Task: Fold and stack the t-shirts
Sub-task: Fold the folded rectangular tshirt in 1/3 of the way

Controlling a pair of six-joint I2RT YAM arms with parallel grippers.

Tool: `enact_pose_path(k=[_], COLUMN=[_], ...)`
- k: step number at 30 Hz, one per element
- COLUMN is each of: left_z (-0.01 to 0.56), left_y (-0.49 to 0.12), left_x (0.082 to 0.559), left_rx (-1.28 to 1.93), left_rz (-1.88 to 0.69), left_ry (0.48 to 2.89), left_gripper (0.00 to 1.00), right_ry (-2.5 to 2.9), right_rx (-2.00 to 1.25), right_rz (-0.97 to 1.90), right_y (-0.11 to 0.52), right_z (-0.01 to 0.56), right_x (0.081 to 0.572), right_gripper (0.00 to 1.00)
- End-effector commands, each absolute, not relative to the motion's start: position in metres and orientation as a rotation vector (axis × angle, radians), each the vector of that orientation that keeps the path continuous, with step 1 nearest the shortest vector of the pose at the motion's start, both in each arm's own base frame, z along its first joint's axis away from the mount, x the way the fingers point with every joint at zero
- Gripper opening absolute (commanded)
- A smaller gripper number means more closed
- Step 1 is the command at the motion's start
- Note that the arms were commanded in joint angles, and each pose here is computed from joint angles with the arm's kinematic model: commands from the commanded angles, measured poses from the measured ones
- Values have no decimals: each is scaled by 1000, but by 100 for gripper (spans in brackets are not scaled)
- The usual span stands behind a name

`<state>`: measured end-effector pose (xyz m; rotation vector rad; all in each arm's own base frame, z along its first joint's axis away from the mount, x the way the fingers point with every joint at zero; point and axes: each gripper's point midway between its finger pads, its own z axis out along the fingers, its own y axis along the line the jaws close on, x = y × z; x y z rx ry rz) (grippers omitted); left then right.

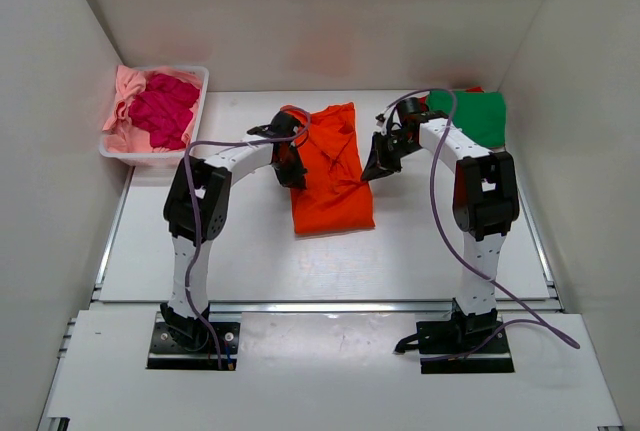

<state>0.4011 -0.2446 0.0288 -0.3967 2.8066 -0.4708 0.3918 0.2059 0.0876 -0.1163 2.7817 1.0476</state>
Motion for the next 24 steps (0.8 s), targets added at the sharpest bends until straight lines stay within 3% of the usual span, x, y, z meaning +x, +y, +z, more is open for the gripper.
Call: enact_pose_path(k=[1, 24], left_z=[74, 113], left_y=[-244, -217], left_x=[408, 464], left_rx=[-393, -476], left_rz=[-546, -514], left_ry=[2710, 2534], left_gripper=[2, 2], right_ry=[2668, 2647], right_rx=[-150, -140], right_rz=[1066, 1064], right_y=[206, 212], right_z=[118, 105], right_x=[407, 446], right_gripper=[1, 0])
